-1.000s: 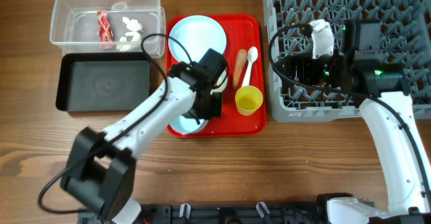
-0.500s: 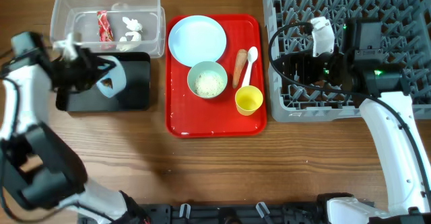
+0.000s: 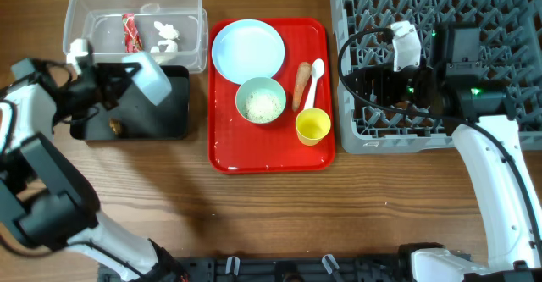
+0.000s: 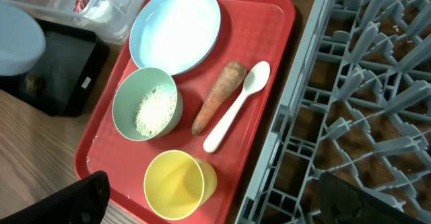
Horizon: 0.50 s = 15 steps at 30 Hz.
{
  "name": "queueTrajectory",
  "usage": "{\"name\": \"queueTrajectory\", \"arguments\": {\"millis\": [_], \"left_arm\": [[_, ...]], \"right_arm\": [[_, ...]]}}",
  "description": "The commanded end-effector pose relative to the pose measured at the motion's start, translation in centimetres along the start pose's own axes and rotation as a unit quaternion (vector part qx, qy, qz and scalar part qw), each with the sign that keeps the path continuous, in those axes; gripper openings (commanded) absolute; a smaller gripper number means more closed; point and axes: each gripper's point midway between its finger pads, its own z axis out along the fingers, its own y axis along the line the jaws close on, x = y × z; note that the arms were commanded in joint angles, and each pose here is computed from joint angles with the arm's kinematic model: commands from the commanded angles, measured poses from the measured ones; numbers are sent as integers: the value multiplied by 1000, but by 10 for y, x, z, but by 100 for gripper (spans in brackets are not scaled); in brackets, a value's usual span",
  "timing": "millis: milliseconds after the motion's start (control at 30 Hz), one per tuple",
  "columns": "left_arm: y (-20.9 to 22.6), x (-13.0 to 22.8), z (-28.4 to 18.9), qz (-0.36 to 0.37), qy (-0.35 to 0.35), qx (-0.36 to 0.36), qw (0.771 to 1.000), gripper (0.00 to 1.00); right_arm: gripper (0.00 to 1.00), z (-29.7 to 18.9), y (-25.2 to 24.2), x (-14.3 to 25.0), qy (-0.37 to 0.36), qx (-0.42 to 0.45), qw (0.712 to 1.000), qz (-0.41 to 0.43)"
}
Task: Sort waste into correct bins and load items into the dishwasher rack
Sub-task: 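Tip the light-blue bowl over the black tray to dump the scrap, then return the light-blue bowl to the red tray and grasp the green bowl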
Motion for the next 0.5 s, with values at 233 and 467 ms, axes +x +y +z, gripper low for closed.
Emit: {"name": "queueTrajectory", "arguments": {"millis": [233,467], "left_arm": [[9,160,88,248,140,-505,815,4],[87,209,139,263,191,-576,750,4]], "right_arm": [[100,1,1,-9,-13,0,1000,-6],[100,1,1,-8,-11,0,1000,9]]}}
